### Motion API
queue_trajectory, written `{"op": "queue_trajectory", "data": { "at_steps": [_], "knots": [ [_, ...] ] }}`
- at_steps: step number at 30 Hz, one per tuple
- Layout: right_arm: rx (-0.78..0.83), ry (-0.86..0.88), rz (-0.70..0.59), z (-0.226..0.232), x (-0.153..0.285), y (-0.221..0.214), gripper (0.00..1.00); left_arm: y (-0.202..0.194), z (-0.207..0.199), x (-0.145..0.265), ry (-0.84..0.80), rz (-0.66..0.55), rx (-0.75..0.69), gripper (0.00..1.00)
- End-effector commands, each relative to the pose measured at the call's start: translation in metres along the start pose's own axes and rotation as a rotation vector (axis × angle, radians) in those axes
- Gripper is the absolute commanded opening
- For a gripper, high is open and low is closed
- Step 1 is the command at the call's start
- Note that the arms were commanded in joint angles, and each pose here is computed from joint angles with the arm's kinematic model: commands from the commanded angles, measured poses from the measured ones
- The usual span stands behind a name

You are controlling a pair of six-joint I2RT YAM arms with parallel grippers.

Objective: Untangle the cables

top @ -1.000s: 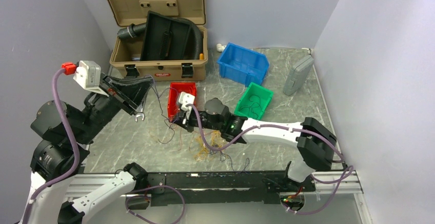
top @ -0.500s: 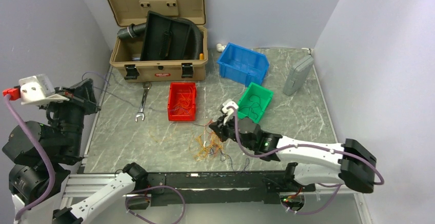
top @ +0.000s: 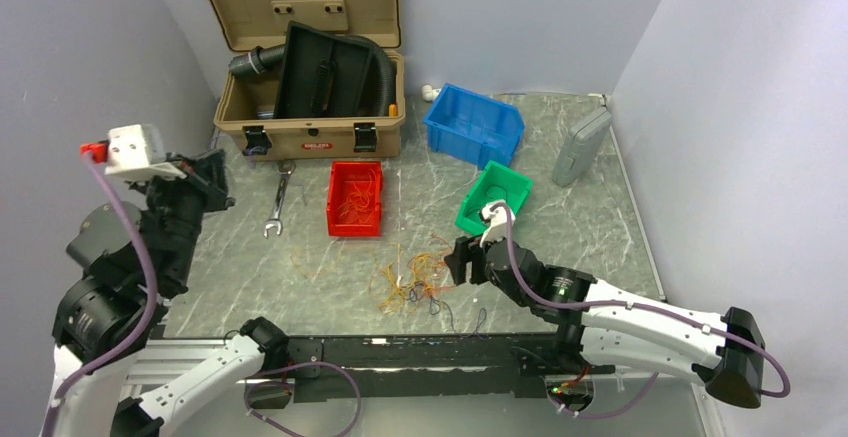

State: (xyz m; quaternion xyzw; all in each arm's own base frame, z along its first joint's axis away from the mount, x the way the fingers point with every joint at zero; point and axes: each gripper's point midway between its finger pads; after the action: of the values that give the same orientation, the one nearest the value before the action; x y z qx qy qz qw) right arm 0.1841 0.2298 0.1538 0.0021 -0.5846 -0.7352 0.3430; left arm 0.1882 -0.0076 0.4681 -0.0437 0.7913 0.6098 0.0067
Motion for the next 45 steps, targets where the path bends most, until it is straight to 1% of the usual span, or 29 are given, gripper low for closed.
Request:
{"op": "queue_trajectory", "data": {
  "at_steps": [1,4,7,11,14,19,22,27,31,34,36,38,41,45],
  "knots": [
    [0.07,0.043,0.095,0.007,0.01,-0.007,0.84,-0.009,-0.057,-0.006,-0.257,0.04,0.047,0.0],
    [0.095,0.144,0.057,0.027,0.019,0.012,0.92,-0.02,-0.087,-0.01,-0.383,0.078,0.06,0.0],
    [0.104,0.19,-0.019,0.037,0.031,0.041,0.94,-0.029,-0.11,-0.018,-0.451,0.12,0.064,0.0],
    [0.119,0.15,-0.111,0.032,0.045,0.076,0.97,-0.035,-0.148,-0.035,-0.552,0.145,0.101,0.0],
    [0.119,0.065,-0.175,0.019,0.056,0.102,0.98,-0.051,-0.18,-0.051,-0.628,0.187,0.142,0.0],
    [0.131,0.09,-0.243,0.023,0.072,0.129,1.0,-0.072,-0.234,-0.073,-0.771,0.276,0.198,0.0],
    [0.11,0.053,-0.274,0.016,0.082,0.142,1.0,-0.089,-0.263,-0.086,-0.826,0.337,0.202,0.0],
    [0.095,-0.062,-0.313,-0.013,0.097,0.151,1.0,-0.107,-0.301,-0.1,-0.898,0.387,0.215,0.0],
    [0.034,-0.216,-0.365,-0.049,0.115,0.155,1.0,-0.118,-0.326,-0.111,-0.932,0.421,0.218,0.0],
    [-0.025,-0.281,-0.41,-0.07,0.131,0.158,1.0,-0.131,-0.345,-0.121,-0.96,0.432,0.235,0.0],
    [-0.053,-0.279,-0.436,-0.077,0.14,0.159,1.0,-0.148,-0.358,-0.129,-0.982,0.448,0.27,0.0],
    [-0.07,-0.272,-0.452,-0.081,0.147,0.159,1.0,-0.17,-0.373,-0.137,-1.012,0.491,0.304,0.0],
    [-0.057,-0.262,-0.453,-0.083,0.151,0.157,1.0,-0.198,-0.396,-0.144,-1.082,0.548,0.326,0.0],
    [-0.059,-0.253,-0.435,-0.084,0.153,0.153,1.0,-0.246,-0.412,-0.162,-1.066,0.612,0.337,0.0]
  ]
}}
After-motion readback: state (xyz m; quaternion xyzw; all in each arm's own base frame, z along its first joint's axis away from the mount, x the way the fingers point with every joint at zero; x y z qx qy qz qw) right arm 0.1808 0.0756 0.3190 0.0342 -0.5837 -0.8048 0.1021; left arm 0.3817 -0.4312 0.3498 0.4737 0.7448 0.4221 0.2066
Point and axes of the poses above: each gripper's point midway between its finger pads, its own x axis back along the fingers, its own z axis along the line the jaws close on, y = z × x, and after that the axes turned 1 degree about -x, right-handed
